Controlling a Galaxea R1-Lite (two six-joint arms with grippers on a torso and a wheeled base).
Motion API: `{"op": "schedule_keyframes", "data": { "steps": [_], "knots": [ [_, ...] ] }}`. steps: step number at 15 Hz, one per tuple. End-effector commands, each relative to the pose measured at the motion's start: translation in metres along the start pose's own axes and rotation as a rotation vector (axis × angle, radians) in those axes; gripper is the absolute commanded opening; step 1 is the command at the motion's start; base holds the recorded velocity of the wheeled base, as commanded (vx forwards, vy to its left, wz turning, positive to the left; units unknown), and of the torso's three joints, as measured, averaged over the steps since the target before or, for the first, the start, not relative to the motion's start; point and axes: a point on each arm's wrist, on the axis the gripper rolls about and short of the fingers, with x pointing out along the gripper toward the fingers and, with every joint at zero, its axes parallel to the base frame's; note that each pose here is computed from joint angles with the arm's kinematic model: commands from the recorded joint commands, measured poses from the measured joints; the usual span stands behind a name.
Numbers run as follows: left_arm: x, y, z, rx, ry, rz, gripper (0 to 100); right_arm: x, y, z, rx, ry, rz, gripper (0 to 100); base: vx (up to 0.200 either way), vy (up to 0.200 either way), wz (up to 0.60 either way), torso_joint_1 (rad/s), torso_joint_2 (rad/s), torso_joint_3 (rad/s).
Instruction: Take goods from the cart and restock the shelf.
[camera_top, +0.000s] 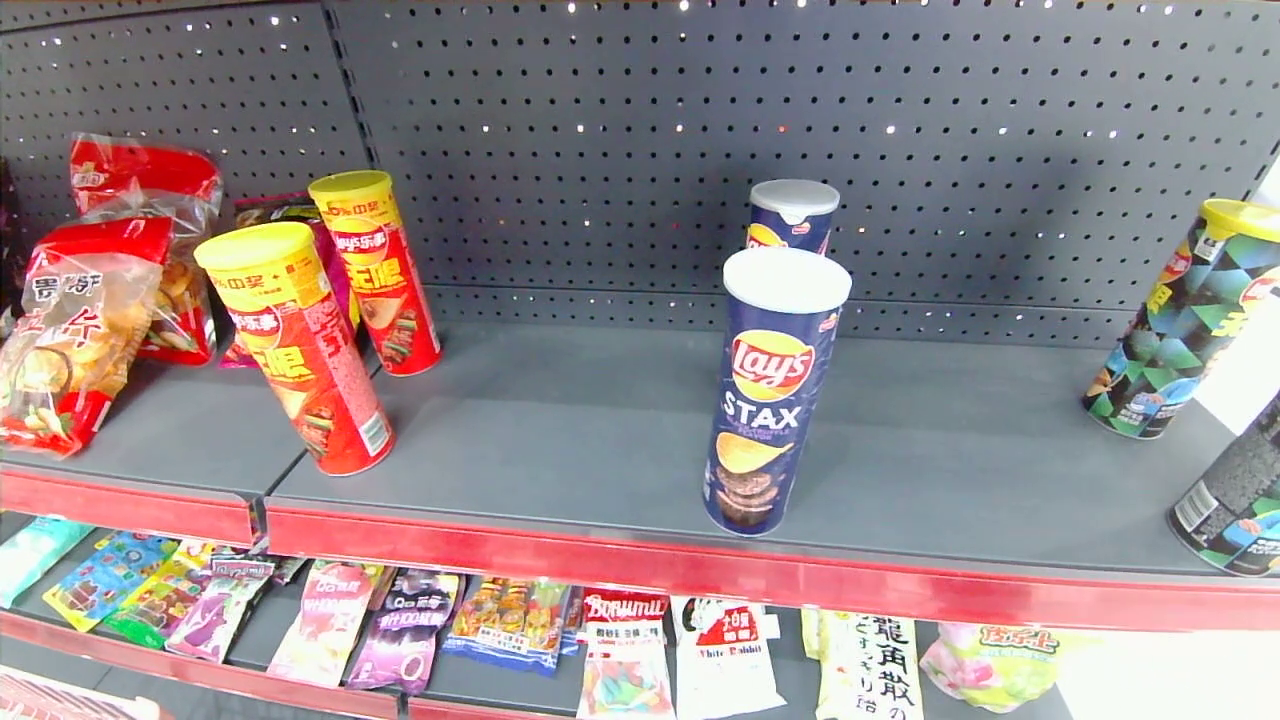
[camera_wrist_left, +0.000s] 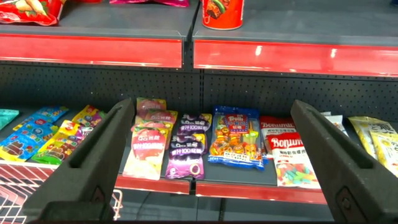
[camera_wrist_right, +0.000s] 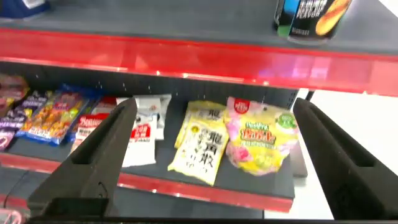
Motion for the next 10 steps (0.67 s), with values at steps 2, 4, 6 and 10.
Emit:
{"op": "schedule_keyframes", "data": {
  "steps": [2, 4, 6, 10],
  "knots": [
    [0.0000, 0.0000, 0.0000, 0.000, 0.000, 0.000, 100, -0.0032, 0.0002, -0.0014, -0.003, -0.042, -0.016, 100, 0.000, 0.000, 0.00, 0.000, 0.00, 0.000],
    [0.0000, 0.0000, 0.0000, 0.000, 0.000, 0.000, 100, -0.0034, -0.0003, -0.0015, -0.002, -0.045, -0.039, 100, 0.000, 0.000, 0.00, 0.000, 0.00, 0.000],
    [0.0000, 0.0000, 0.0000, 0.000, 0.000, 0.000, 100, -0.0034, -0.0003, -0.0016, -0.002, -0.043, -0.041, 100, 0.000, 0.000, 0.00, 0.000, 0.00, 0.000],
    [0.0000, 0.0000, 0.0000, 0.000, 0.000, 0.000, 100, -0.0034, -0.0004, -0.0015, -0.004, -0.045, -0.045, 100, 0.000, 0.000, -0.30, 0.002, 0.00, 0.001]
  ]
}}
